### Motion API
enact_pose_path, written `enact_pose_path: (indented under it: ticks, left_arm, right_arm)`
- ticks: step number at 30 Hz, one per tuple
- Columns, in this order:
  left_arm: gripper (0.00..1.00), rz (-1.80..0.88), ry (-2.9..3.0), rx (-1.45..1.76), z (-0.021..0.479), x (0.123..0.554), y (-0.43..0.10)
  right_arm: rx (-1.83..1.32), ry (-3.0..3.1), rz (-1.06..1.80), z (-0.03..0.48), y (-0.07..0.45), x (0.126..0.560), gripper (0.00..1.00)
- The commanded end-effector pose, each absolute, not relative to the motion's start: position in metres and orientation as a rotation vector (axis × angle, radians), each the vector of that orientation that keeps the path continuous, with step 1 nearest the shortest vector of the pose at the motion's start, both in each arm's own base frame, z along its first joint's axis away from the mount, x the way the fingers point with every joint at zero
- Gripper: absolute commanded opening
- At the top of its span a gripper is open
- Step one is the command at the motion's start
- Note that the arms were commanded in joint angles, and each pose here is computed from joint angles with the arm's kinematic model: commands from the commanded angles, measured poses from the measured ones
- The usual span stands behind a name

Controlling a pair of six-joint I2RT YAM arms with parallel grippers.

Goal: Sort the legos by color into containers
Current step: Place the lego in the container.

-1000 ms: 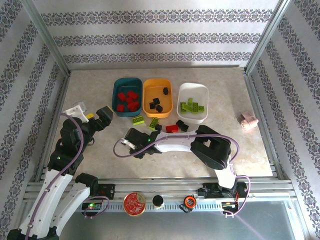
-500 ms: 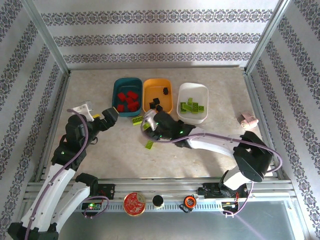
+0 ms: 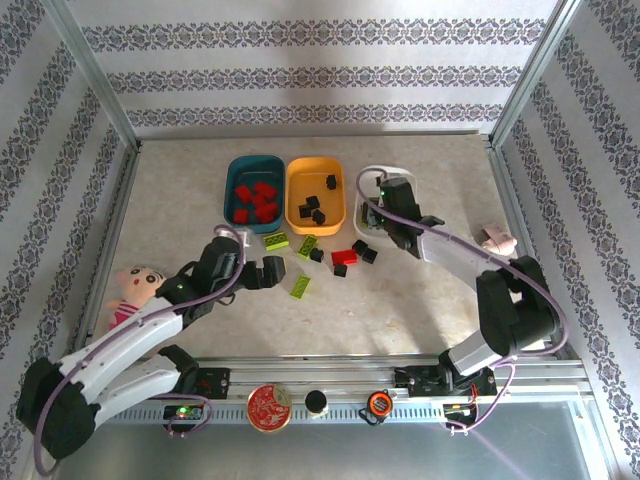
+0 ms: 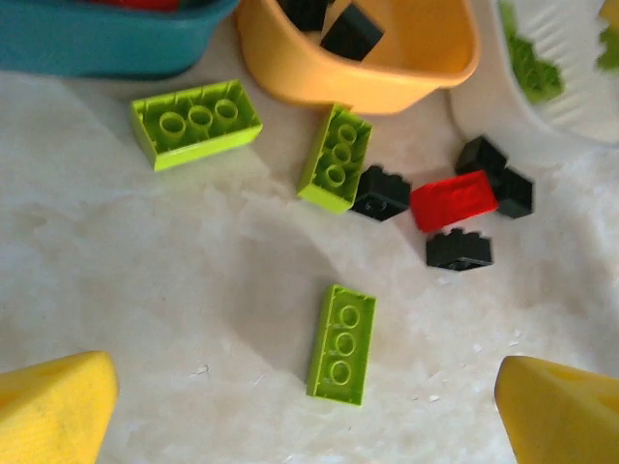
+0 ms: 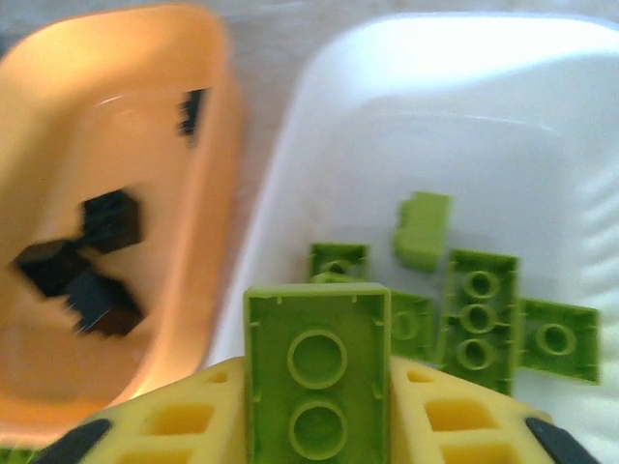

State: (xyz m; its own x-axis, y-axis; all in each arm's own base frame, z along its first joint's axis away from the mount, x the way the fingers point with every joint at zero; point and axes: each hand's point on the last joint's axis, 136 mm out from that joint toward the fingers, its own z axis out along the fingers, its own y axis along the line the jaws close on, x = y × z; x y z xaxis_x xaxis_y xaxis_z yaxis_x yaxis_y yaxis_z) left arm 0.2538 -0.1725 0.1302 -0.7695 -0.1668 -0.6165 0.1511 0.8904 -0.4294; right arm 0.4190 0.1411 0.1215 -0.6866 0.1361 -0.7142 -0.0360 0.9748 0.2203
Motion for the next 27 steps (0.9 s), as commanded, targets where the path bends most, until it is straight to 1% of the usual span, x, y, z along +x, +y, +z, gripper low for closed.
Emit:
enact_pose_path:
  ticks: [1, 3, 4, 6, 9, 13, 17, 22, 27]
  left_arm:
    - [1.0, -0.601, 2.33, 0.065, 0.13, 0.262, -0.186]
    - [1.0, -0.602, 2.346, 0.109, 0.124, 0.261, -0.194]
    - [1.0, -0.598, 2.354, 0.131, 0.122, 0.261, -0.197]
    - [1.0, -0.583, 2.372, 0.183, 0.115, 0.26, -0.205]
    - [1.0, -0.547, 2.409, 0.277, 0.102, 0.254, -0.218]
    - [0.99, -0.453, 2.474, 0.417, 0.076, 0.246, -0.234]
    - [0.91, -0.345, 2.528, 0.505, 0.053, 0.247, -0.245]
    - [0.79, -0.227, 2.534, 0.542, 0.036, 0.265, -0.251]
    - [0.66, -0.196, 2.547, 0.571, 0.024, 0.274, -0.26]
  right_arm:
    - [0.179, 2.382, 0.21, 0.107, 0.124, 0.432, 0.47]
    - [0.182, 2.394, 0.208, 0.105, 0.122, 0.436, 0.62]
    - [0.179, 2.389, 0.21, 0.107, 0.122, 0.437, 0.66]
    - [0.176, 2.369, 0.234, 0.115, 0.125, 0.435, 0.7]
    - [0.145, 2.348, 0.276, 0.124, 0.136, 0.424, 0.72]
    - [0.1, 2.346, 0.308, 0.121, 0.151, 0.403, 0.73]
    - [0.066, 2.36, 0.321, 0.111, 0.161, 0.383, 0.74]
    - [0.066, 2.357, 0.344, 0.108, 0.161, 0.371, 0.74]
    - [0.061, 2.341, 0.355, 0.114, 0.159, 0.365, 0.75]
